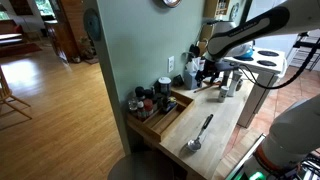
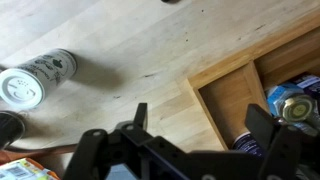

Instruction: Move the tissue box to the right, then move the phone to the left

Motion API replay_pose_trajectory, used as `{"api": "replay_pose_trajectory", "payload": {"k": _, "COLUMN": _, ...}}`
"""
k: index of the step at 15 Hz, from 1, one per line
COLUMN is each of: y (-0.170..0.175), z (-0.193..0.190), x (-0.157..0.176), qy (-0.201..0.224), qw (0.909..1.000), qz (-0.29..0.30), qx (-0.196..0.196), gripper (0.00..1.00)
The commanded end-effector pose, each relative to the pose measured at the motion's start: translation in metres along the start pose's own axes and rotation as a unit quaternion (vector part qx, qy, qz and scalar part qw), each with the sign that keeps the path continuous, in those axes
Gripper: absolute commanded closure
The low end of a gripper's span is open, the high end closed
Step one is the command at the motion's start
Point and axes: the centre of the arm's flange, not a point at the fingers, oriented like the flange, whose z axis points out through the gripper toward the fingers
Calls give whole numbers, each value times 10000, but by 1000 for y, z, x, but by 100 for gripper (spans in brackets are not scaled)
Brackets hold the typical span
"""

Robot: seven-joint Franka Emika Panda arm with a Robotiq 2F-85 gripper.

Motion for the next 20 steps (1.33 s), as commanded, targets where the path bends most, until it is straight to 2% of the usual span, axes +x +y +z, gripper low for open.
{"api": "replay_pose_trajectory", "payload": {"k": 1, "y": 0, "z": 0, "x": 0, "qy": 0, "qw": 10000, "qz": 0, "qx": 0, "gripper": 0}}
{"api": "replay_pose_trajectory", "payload": {"k": 14, "y": 0, "z": 0, "x": 0, "qy": -1, "qw": 10000, "qz": 0, "qx": 0, "gripper": 0}}
{"api": "replay_pose_trajectory", "payload": {"k": 15, "y": -5, "z": -1, "x": 4, "qy": 36, "qw": 9999, "qz": -59, "qx": -92, "gripper": 0}}
{"api": "replay_pose_trajectory", "payload": {"k": 17, "y": -26, "z": -9, "x": 12, "qy": 139, "qw": 9980, "qz": -598, "qx": -141, "gripper": 0}}
{"api": "replay_pose_trajectory", "payload": {"k": 20, "y": -61, "z": -28, "x": 31, "qy": 328, "qw": 9896, "qz": -1368, "qx": -302, "gripper": 0}}
